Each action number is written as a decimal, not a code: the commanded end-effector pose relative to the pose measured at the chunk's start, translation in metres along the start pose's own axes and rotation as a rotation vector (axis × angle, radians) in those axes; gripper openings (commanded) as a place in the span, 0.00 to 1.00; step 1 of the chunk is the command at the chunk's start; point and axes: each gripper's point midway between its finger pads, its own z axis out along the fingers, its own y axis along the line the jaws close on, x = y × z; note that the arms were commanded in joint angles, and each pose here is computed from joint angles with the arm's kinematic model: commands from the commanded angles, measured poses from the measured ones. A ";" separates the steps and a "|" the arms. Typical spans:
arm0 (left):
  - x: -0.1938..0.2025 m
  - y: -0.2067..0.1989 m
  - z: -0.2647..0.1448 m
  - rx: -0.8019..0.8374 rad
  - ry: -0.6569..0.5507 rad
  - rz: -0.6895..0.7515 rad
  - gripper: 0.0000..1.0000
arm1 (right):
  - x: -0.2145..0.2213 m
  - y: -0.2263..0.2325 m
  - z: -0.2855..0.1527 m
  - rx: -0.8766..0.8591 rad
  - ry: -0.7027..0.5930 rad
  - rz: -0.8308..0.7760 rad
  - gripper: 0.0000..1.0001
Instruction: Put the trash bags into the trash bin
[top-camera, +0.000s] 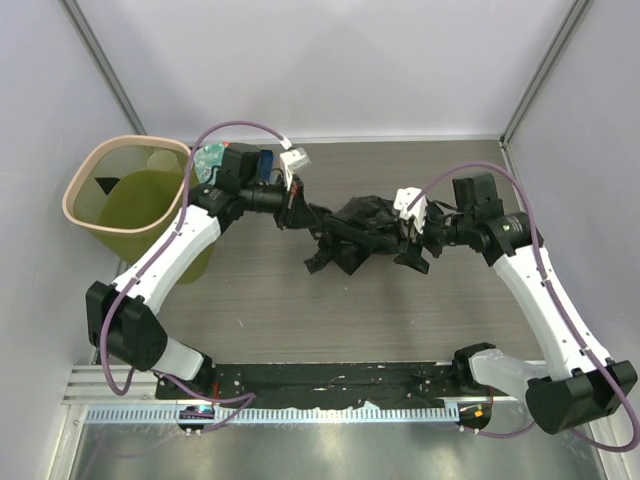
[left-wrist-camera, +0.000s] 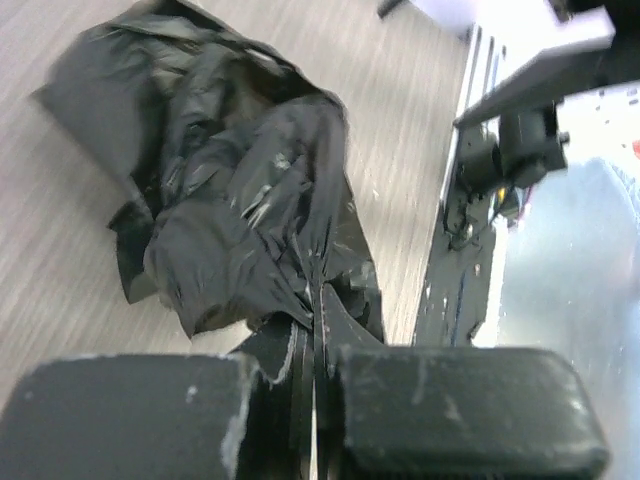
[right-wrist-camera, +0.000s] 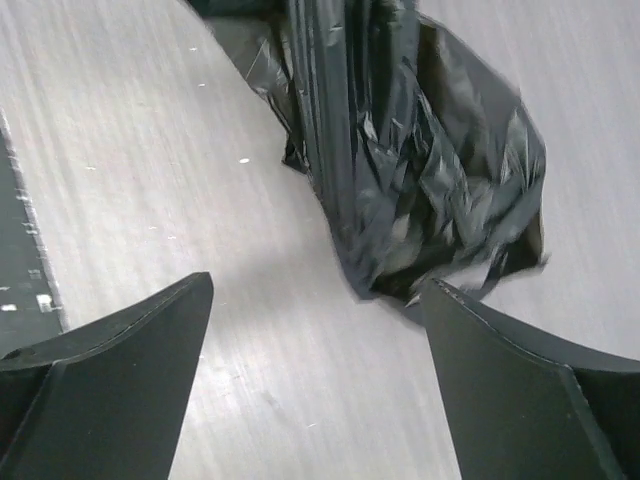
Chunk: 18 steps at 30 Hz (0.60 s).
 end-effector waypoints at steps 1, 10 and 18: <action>0.060 -0.014 -0.018 0.144 0.248 0.349 0.00 | 0.015 0.028 -0.018 -0.101 0.137 0.323 0.92; 0.149 -0.031 -0.068 0.364 0.594 0.506 0.00 | 0.072 -0.048 0.025 0.055 0.217 0.551 0.92; 0.182 -0.035 -0.068 0.398 0.645 0.561 0.01 | 0.073 -0.097 0.130 0.071 0.253 0.624 0.93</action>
